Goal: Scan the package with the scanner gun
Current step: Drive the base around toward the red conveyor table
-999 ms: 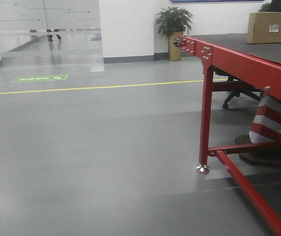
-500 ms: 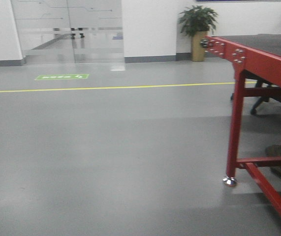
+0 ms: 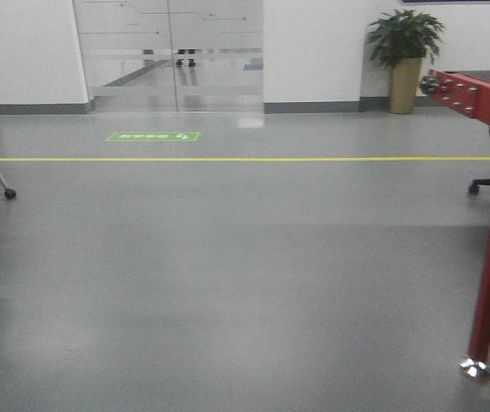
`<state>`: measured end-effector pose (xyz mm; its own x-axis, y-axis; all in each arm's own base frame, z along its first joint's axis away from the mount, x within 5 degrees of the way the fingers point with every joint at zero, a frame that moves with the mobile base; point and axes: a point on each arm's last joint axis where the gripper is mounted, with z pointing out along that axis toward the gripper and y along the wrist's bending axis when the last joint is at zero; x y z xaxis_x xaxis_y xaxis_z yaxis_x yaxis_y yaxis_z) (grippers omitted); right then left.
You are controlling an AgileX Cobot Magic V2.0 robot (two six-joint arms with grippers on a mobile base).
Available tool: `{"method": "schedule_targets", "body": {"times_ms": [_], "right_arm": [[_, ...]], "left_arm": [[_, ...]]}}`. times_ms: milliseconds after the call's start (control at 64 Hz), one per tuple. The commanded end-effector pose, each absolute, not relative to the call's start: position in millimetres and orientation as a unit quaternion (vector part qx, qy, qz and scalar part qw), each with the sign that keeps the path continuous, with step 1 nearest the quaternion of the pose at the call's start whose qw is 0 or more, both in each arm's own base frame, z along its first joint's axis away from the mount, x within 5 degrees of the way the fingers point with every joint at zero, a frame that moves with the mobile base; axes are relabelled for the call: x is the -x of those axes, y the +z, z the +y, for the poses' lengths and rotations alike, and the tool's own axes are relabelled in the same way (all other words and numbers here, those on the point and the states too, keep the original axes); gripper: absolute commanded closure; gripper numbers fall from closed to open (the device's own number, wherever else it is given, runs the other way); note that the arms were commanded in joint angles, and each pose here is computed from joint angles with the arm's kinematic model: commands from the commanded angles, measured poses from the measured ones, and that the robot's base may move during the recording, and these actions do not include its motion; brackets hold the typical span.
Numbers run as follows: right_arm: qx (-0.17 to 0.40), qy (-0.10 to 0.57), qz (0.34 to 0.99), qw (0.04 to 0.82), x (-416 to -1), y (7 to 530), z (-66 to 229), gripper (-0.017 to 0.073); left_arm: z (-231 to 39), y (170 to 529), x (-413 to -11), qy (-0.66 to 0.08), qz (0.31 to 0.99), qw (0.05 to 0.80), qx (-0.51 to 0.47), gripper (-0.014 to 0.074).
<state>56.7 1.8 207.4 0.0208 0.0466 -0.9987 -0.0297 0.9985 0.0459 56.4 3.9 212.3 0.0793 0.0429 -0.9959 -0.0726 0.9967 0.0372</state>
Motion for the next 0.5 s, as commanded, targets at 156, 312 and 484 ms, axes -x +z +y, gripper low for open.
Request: {"method": "schedule_targets", "body": {"times_ms": [156, 312, 484], "right_arm": [[-0.005, 0.023, 0.692, 0.722, -56.4, 209.2, 1.5, 0.0713], [-0.005, 0.023, 0.692, 0.722, -56.4, 209.2, 1.5, 0.0713], [-0.005, 0.023, 0.692, 0.722, -56.4, 209.2, 1.5, 0.0713]], "left_arm": [[3.5, 214.8, -55.9, 0.035, 0.669, 0.742, 0.010, 0.0704], [3.5, 214.8, -55.9, 0.035, 0.669, 0.742, 0.010, 0.0704], [3.5, 214.8, -55.9, 0.035, 0.669, 0.742, 0.010, 0.0704]]}}
